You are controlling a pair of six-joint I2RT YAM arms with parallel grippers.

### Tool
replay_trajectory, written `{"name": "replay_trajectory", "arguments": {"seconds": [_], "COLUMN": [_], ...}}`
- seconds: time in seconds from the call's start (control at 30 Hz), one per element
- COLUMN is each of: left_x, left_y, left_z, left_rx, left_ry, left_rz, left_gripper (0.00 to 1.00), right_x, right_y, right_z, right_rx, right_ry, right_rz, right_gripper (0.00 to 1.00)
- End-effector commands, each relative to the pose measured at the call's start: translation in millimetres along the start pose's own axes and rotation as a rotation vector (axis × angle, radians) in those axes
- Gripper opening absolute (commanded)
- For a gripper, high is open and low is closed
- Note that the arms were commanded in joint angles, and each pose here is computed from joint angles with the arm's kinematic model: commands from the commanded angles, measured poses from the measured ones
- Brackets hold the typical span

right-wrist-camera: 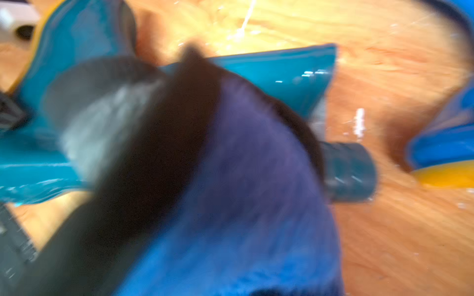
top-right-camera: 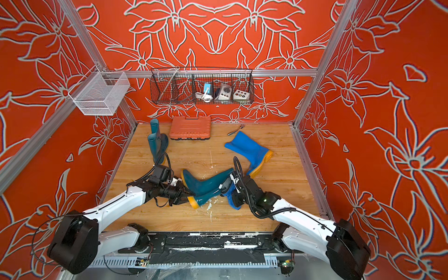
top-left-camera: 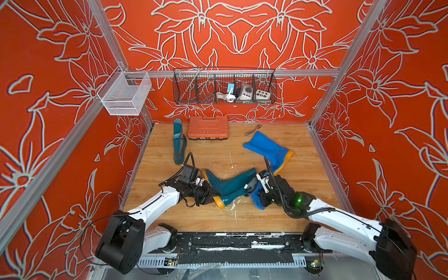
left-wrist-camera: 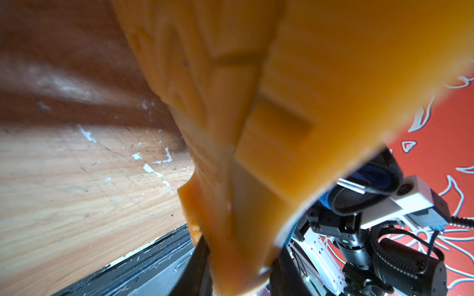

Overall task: Wipe the rubber boots with a cloth
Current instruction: Wipe the dirt off the rubber boot.

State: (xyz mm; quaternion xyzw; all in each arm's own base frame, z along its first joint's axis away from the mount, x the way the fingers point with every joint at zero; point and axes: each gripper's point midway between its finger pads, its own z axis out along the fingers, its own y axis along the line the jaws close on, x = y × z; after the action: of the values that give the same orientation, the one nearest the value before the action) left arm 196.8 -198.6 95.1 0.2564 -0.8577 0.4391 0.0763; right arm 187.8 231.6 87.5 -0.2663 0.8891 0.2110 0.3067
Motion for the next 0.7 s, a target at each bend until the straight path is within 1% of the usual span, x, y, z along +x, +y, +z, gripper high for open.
{"name": "replay_trajectory", "arguments": {"seconds": [0.0, 0.1, 0.17, 0.23, 0.27, 0.33, 0.4, 0.5, 0.57, 0.63, 0.67], "left_x": [19.4, 17.1, 16.8, 16.9, 15.7, 13.4, 13.7, 13.9, 12.1, 6.4, 1.0], "left_y": [-28.9, -30.9, -32.8, -29.7, -26.8, -20.8, -14.9, -3.6, -3.0, -2.6, -2.7], "left_z": [-3.6, -2.3, -3.4, -4.2, -4.5, -2.5, 3.0, 11.7, 15.4, 14.7, 11.6], "left_rx": [0.120, 0.125, 0.111, 0.065, 0.035, -0.013, -0.072, -0.222, -0.277, -0.338, -0.383], "left_ry": [0.112, 0.110, 0.110, 0.116, 0.115, 0.119, 0.135, 0.137, 0.142, 0.128, 0.105], "left_rz": [0.100, 0.119, 0.162, 0.212, 0.239, 0.293, 0.368, 0.515, 0.590, 0.667, 0.718], "left_gripper": [0.00, 0.00, 0.00, 0.00, 0.00, 0.00, 0.00, 0.00, 0.00, 0.01, 0.07], "right_x": [-18.9, -29.6, -34.2, -36.9, -37.4, -38.0, -31.9, -33.7, -40.7, -48.8, -52.7], "right_y": [70.4, 133.0, 149.7, 134.9, 120.7, 85.6, 38.4, -6.3, -18.2, -22.7, -22.3], "right_z": [8.4, 20.1, 20.6, 14.8, 8.0, -8.8, -28.4, -65.0, -82.2, -87.1, -83.9], "right_rx": [-0.138, -0.246, -0.277, -0.219, -0.186, -0.123, -0.046, 0.034, 0.048, 0.047, 0.039], "right_ry": [0.003, 0.017, 0.006, -0.014, -0.027, -0.044, -0.046, -0.111, -0.154, -0.161, -0.148], "right_rz": [-0.158, -0.238, -0.248, -0.226, -0.208, -0.131, -0.010, 0.086, 0.114, 0.134, 0.141], "right_gripper": [0.00, 0.00, 0.00, 0.00, 0.00, 0.00, 0.00, 0.00, 0.00, 0.00, 0.00]}}
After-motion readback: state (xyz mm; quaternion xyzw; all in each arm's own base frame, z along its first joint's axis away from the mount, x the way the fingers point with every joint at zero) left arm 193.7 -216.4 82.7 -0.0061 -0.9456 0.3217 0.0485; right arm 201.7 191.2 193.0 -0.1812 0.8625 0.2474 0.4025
